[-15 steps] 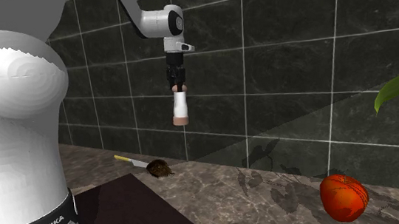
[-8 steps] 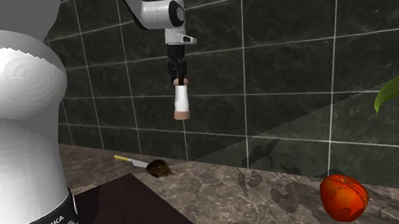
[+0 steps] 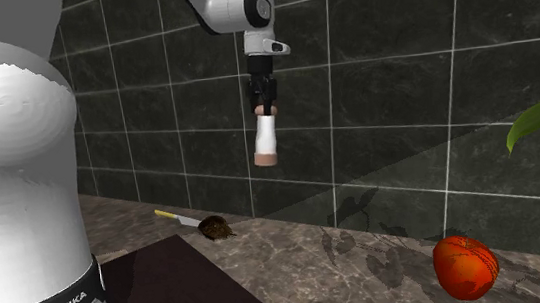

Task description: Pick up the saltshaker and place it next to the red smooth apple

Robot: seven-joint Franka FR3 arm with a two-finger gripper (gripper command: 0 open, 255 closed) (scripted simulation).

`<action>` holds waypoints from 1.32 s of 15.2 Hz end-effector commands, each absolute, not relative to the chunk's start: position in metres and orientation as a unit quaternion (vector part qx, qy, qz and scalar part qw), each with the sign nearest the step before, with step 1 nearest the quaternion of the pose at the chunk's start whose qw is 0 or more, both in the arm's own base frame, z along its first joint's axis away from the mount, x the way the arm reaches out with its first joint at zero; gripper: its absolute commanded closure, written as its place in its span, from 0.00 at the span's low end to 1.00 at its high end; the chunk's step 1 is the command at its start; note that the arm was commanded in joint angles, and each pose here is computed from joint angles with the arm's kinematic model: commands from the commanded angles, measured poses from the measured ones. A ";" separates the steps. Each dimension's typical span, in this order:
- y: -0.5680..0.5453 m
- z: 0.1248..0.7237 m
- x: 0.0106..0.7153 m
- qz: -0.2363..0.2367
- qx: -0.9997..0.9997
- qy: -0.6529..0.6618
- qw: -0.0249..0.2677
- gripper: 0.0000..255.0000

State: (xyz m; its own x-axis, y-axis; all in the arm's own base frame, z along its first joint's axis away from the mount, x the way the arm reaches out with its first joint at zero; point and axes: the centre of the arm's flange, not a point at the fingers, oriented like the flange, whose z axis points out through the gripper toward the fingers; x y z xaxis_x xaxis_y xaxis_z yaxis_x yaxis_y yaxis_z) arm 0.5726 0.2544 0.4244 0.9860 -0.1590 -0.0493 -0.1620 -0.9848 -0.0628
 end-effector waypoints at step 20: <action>-0.023 0.425 0.578 0.022 -0.996 0.080 0.034 1.00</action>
State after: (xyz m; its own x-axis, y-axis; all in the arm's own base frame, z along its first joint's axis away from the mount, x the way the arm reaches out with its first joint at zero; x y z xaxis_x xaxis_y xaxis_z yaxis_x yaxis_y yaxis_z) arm 0.5769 -0.0114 0.4252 0.9860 -0.1593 -0.0493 -0.1623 -0.9847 -0.0633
